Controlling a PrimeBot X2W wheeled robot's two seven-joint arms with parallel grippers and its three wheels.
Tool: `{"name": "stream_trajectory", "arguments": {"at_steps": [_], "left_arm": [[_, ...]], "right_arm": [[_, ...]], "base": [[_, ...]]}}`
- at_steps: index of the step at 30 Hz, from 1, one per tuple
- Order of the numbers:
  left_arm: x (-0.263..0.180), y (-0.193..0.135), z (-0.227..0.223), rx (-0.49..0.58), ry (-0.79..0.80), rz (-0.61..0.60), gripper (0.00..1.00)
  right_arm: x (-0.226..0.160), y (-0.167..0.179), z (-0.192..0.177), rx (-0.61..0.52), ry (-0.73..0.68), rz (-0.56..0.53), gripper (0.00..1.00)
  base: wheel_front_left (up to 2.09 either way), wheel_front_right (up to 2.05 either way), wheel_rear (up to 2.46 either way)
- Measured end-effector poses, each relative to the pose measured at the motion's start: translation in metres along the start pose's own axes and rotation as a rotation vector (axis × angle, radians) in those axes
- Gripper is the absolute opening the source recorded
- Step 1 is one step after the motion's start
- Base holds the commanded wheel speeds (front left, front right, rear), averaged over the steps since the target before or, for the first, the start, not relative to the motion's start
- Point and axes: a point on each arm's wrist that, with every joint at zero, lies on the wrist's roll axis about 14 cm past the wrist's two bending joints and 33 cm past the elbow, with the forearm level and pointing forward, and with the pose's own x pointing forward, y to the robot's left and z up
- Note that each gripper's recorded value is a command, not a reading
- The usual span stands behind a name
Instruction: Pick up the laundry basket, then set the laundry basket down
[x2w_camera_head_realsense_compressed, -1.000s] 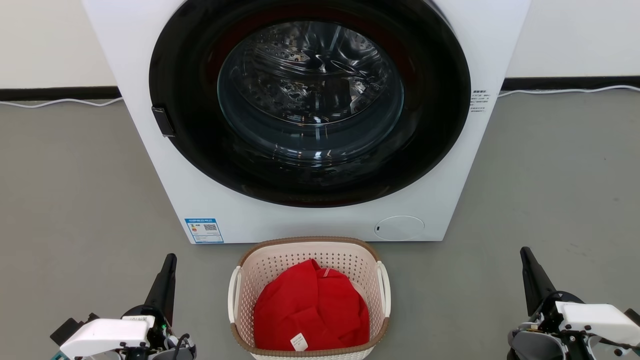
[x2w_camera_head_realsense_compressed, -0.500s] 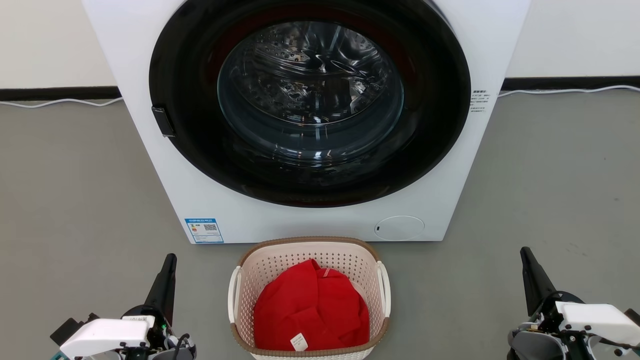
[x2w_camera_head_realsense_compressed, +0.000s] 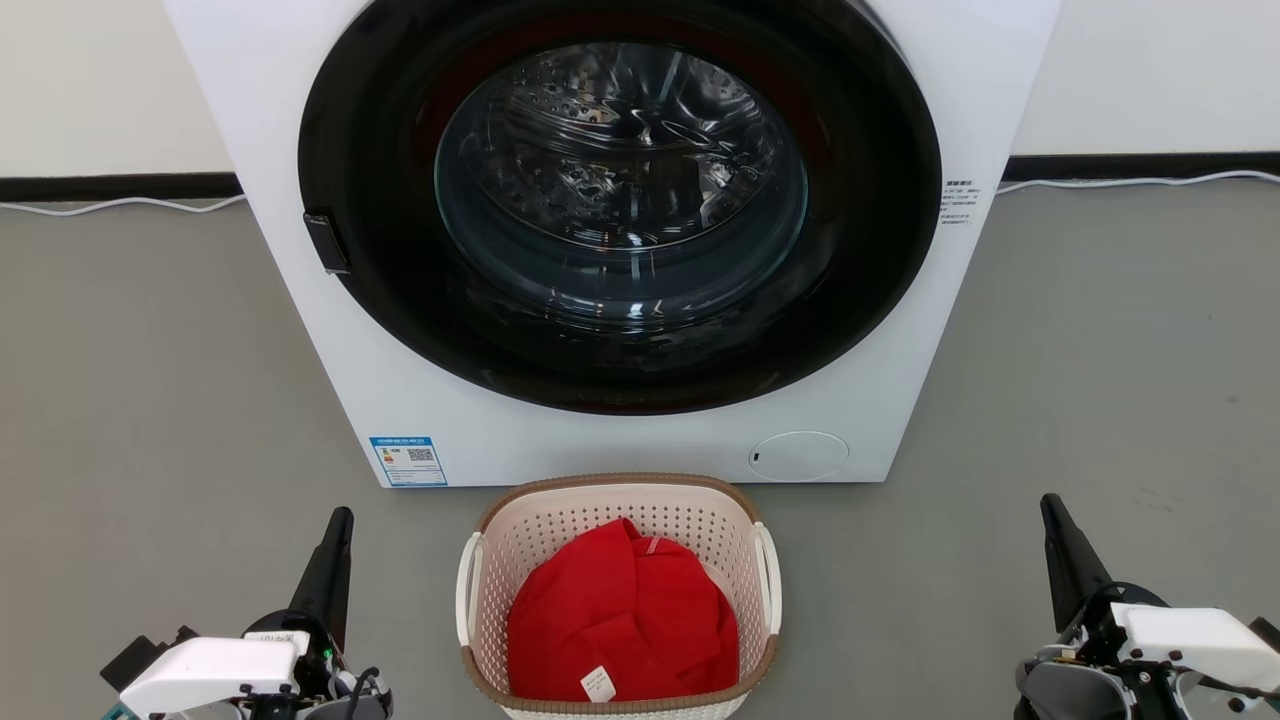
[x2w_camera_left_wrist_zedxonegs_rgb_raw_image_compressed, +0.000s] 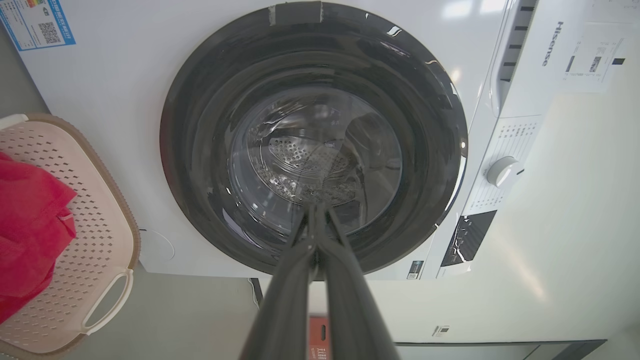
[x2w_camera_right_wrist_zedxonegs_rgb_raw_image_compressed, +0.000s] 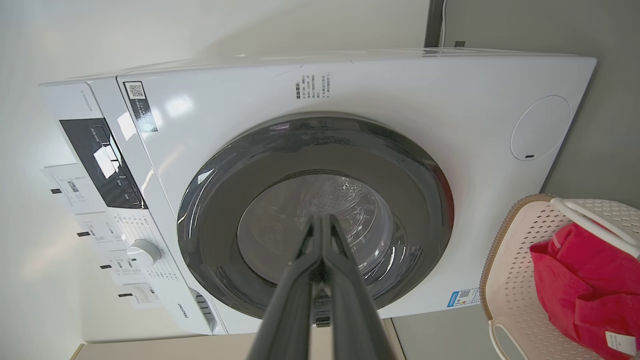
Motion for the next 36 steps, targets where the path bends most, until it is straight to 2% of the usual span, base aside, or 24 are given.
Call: {"name": "stream_trajectory", "arguments": {"at_steps": [36], "left_arm": [[0.0000,0.0000,0.0000,0.000,0.000,0.000,0.00]], "right_arm": [[0.0000,0.0000,-0.0001,0.001,0.000,0.000,0.00]], "base": [[0.00,0.00,0.00]]}}
